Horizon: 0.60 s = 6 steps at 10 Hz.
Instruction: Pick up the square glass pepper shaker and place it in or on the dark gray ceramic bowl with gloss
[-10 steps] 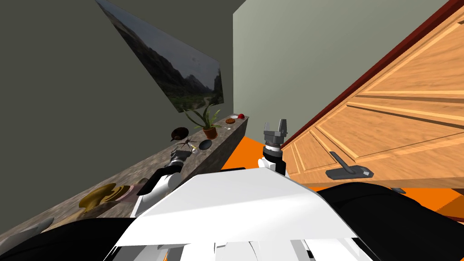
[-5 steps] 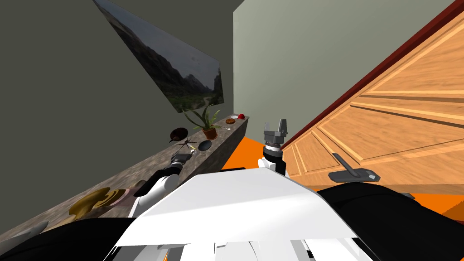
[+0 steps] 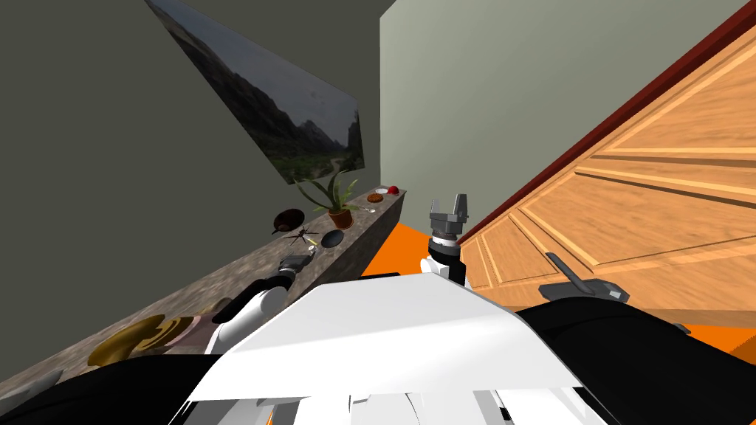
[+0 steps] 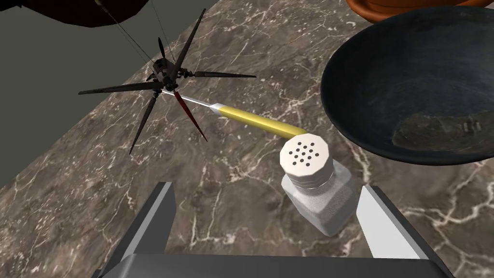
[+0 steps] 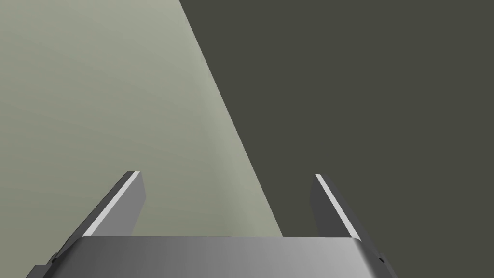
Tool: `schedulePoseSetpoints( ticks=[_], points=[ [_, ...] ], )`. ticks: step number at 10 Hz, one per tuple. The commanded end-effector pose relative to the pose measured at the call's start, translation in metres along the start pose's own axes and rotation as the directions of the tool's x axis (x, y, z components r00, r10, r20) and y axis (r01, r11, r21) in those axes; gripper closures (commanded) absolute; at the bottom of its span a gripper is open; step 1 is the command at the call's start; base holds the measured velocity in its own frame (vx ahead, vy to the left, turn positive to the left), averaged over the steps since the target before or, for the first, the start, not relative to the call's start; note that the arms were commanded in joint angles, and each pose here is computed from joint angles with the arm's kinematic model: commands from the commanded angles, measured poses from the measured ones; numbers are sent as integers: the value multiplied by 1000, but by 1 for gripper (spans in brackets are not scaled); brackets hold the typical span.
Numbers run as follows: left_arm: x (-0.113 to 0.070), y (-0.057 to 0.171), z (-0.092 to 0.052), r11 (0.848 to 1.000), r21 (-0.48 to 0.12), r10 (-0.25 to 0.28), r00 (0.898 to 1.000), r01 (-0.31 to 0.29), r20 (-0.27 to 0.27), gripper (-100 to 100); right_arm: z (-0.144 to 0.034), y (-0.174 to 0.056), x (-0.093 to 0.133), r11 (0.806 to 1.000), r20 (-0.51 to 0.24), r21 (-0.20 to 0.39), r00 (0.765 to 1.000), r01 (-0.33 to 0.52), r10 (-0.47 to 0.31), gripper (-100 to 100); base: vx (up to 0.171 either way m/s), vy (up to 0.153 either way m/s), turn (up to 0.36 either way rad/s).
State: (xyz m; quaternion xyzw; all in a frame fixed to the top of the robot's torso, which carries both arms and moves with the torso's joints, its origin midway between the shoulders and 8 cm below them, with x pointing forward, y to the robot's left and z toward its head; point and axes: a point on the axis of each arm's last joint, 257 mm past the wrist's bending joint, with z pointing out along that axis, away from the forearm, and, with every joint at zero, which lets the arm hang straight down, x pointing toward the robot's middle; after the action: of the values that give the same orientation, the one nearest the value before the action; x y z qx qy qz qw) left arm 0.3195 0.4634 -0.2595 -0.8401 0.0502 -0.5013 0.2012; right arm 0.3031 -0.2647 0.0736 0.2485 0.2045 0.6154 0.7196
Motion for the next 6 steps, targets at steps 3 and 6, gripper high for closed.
schedulePoseSetpoints(
  ticks=[3, 6],
  points=[
    [-22, 6, -1, 995, -45, -86, 994, 89, 68, -100, 0, 0, 0, 1000, 0, 0, 1000, 0, 0, 0, 42, -18, -4],
    [-27, 8, -2, 991, -62, -110, 990, 116, 89, -100, 0, 0, 0, 1000, 0, 0, 1000, 0, 0, 0, 54, -32, -18]
  ],
)
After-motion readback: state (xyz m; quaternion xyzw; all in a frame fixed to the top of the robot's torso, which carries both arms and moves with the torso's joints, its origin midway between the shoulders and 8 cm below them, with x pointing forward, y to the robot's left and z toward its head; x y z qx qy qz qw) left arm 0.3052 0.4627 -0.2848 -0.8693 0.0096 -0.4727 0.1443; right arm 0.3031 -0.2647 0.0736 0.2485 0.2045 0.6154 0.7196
